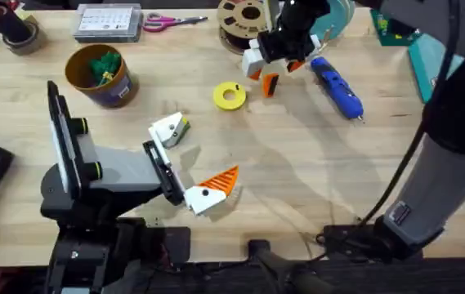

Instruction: Pick up the gripper from the table and insert it into the empty holder that is missing its gripper. Then pick up a screw, insert it into the mounting hole, and use the screwdriver to tighten it. Finally, clean up the table by picking up the vegetable and placing it into the bucket.

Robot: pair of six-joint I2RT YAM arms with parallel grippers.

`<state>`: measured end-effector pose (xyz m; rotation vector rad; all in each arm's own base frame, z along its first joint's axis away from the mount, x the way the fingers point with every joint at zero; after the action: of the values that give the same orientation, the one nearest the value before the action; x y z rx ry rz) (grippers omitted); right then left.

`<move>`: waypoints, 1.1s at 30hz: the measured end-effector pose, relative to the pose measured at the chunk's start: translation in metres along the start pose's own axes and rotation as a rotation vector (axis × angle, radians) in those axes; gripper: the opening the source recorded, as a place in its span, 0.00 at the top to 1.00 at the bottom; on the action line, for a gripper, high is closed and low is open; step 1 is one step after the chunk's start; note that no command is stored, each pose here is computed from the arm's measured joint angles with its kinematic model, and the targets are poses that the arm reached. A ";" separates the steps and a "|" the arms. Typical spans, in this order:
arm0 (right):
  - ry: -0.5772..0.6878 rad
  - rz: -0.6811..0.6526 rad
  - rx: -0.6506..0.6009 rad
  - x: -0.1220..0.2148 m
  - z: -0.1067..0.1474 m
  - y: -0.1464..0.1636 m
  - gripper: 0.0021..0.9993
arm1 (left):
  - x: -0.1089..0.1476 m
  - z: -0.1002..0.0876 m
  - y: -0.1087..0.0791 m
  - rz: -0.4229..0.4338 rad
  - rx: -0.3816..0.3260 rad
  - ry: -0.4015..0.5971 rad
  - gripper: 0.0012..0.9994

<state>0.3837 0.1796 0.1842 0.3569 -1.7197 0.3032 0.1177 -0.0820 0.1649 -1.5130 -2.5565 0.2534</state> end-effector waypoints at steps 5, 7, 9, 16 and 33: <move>0.025 0.001 -0.008 -0.011 0.000 -0.001 0.14 | 0.000 0.000 0.000 0.000 0.000 0.000 0.01; 0.033 0.002 -0.011 -0.014 0.000 -0.001 0.20 | 0.000 0.000 0.000 0.000 0.000 0.000 0.01; 0.033 0.002 -0.015 -0.015 0.000 -0.001 0.27 | 0.000 0.000 0.000 0.000 0.000 0.000 0.01; 0.029 0.002 -0.022 -0.014 -0.001 -0.002 0.70 | 0.000 0.000 0.000 0.000 0.000 0.000 0.01; 0.035 0.003 -0.025 -0.011 0.000 -0.002 0.99 | 0.000 0.000 0.000 0.000 0.000 0.000 0.01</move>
<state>0.3866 0.1790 0.1732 0.3292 -1.6878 0.2881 0.1177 -0.0820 0.1648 -1.5128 -2.5562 0.2537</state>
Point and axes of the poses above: each hand's point on the last joint's axis, 136 mm out from that joint toward the fingers, its own x axis back along the fingers, its own y axis along the line the jaws close on, z = x × y, the point moved 8 cm from there along x, back along the fingers, and after that the axes turned 9 degrees about x, right-handed, at the moved point
